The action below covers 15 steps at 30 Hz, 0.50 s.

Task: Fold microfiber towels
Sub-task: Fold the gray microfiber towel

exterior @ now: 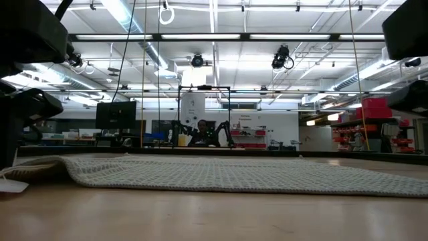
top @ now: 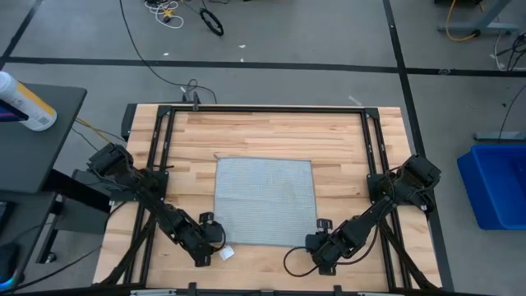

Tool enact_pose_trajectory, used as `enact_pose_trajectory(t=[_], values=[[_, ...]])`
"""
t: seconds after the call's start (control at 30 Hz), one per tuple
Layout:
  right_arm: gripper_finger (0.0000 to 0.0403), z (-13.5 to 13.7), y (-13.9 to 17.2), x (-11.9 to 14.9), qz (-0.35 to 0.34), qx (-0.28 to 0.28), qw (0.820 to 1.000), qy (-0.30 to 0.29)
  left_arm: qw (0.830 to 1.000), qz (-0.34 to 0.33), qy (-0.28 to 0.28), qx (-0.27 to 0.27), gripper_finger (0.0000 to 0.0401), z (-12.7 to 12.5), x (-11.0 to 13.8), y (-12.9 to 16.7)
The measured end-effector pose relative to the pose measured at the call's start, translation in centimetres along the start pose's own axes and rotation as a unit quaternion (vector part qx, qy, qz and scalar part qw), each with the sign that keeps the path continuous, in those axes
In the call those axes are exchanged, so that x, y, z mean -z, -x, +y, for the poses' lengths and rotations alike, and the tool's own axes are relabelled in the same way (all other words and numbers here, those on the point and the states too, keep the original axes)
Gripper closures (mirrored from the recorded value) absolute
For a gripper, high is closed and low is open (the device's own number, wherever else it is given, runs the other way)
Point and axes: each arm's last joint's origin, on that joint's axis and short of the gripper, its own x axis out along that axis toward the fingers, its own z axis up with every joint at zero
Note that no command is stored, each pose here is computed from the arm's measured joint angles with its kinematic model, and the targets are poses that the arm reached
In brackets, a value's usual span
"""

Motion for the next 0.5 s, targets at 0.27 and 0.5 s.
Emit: enact_pose_trajectory(t=[0.27, 0.5], values=[[0.0188, 0.2, -1.1, 0.1, 0.005, 0.009, 1.000, -0.011, 1.000, -0.001, -0.002, -0.002, 0.0209, 0.0, 0.0, 0.0], [0.0180, 0.2, -1.6, 0.1, 0.000, 0.015, 1.000, -0.020, 1.000, -0.002, 0.005, -0.003, 0.0209, 0.0, 0.0, 0.0]])
